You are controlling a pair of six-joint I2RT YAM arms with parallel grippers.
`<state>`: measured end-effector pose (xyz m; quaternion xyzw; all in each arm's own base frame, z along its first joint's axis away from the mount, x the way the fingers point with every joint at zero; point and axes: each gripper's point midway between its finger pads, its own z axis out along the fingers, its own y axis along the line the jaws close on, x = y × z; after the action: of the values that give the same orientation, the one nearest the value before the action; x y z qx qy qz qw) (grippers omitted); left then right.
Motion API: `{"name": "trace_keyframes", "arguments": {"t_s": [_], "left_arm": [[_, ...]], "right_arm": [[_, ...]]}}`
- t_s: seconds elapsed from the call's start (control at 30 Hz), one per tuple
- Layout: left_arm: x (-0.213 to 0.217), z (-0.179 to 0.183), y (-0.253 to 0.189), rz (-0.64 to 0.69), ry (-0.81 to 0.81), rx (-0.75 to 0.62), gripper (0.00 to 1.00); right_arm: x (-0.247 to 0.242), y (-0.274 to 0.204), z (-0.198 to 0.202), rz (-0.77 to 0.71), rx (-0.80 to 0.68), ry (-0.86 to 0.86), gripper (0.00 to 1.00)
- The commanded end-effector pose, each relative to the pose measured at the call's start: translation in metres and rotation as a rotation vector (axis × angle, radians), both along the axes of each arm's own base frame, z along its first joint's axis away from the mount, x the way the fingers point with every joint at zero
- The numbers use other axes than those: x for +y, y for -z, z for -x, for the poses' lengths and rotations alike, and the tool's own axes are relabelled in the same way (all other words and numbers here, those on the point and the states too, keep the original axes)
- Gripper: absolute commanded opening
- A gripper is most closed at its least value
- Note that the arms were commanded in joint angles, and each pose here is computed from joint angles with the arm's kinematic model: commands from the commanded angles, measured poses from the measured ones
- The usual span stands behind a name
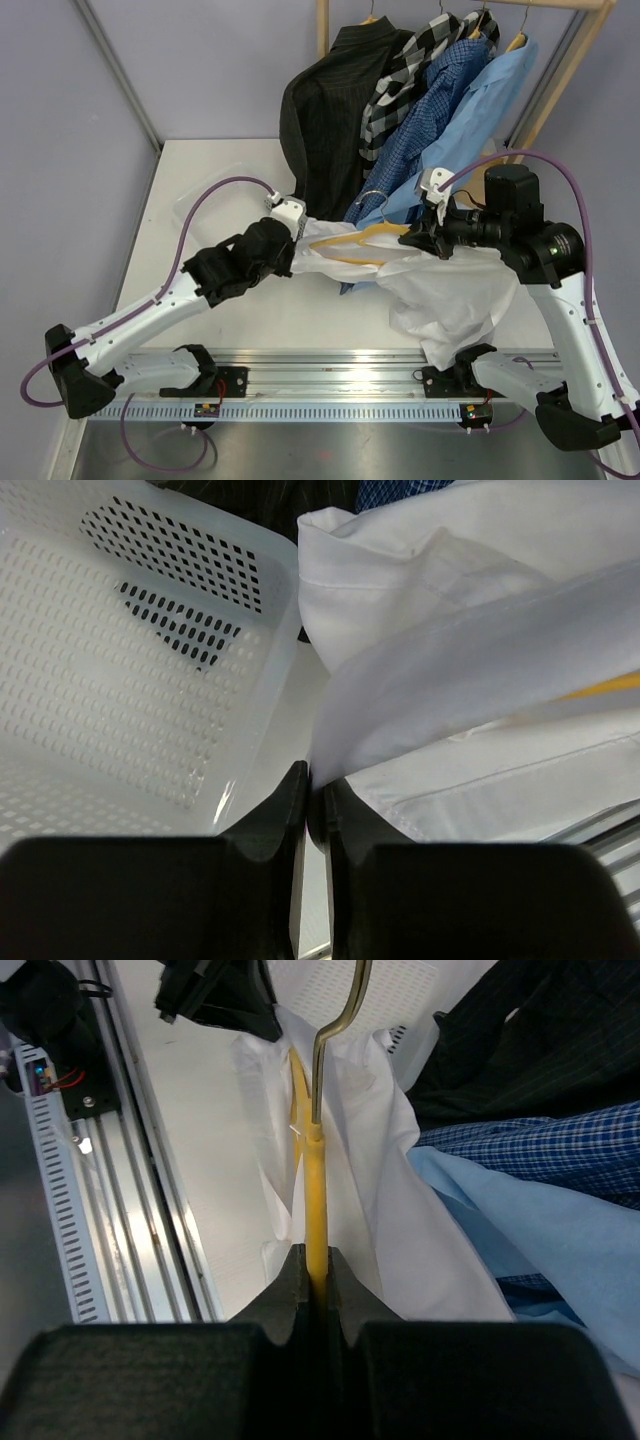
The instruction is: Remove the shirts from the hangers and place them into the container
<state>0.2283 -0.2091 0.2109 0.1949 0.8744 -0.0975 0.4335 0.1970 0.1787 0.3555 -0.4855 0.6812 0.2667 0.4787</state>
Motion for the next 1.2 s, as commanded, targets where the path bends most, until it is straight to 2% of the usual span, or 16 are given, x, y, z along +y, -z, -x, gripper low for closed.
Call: {"name": "trace_keyframes", "arguments": {"t_s": [0.0,0.1,0.17,0.3,0.33,0.43,0.47,0.5,0.63,0.7,0.87,1.03,1.17], "left_arm": [[0.064,0.013,0.057,-0.268,-0.075,0.140,0.13],[0.058,0.009,0.066,-0.215,-0.056,0.157,0.16],[0.050,0.007,0.067,-0.159,-0.038,0.148,0.28],[0.028,0.015,0.061,-0.019,0.056,0.145,0.39],[0.022,0.016,0.054,0.028,0.075,0.125,0.49],[0.004,0.028,0.035,0.174,0.173,0.087,0.62],[-0.001,0.033,0.031,0.208,0.206,0.086,0.75],[-0.007,0.041,0.023,0.262,0.254,0.076,0.81],[-0.021,0.061,0.011,0.374,0.374,0.074,0.98],[-0.032,0.073,0.004,0.441,0.458,0.074,0.99],[-0.049,0.082,-0.004,0.617,0.514,0.054,0.99],[-0.062,0.053,-0.024,0.748,0.425,-0.055,0.99],[-0.064,0.024,-0.018,0.728,0.350,-0.152,0.99]], "right_arm": [[-0.005,-0.055,0.006,-0.089,-0.186,-0.026,0.00],[-0.003,-0.064,0.014,-0.140,-0.171,-0.058,0.00],[-0.006,-0.068,0.009,-0.144,-0.177,-0.026,0.00],[-0.012,-0.075,-0.004,-0.164,-0.173,0.067,0.00],[-0.017,-0.077,-0.013,-0.161,-0.186,0.114,0.00],[-0.019,-0.074,-0.021,-0.173,-0.170,0.157,0.00],[-0.018,-0.073,-0.021,-0.184,-0.152,0.158,0.00],[-0.017,-0.072,-0.022,-0.190,-0.144,0.155,0.00],[-0.014,-0.072,-0.021,-0.212,-0.120,0.141,0.00],[-0.012,-0.073,-0.020,-0.221,-0.109,0.136,0.00],[-0.005,-0.073,-0.016,-0.264,-0.055,0.102,0.00],[0.007,-0.072,-0.005,-0.349,0.039,-0.002,0.00],[0.009,-0.072,0.003,-0.398,0.110,-0.036,0.00]]}}
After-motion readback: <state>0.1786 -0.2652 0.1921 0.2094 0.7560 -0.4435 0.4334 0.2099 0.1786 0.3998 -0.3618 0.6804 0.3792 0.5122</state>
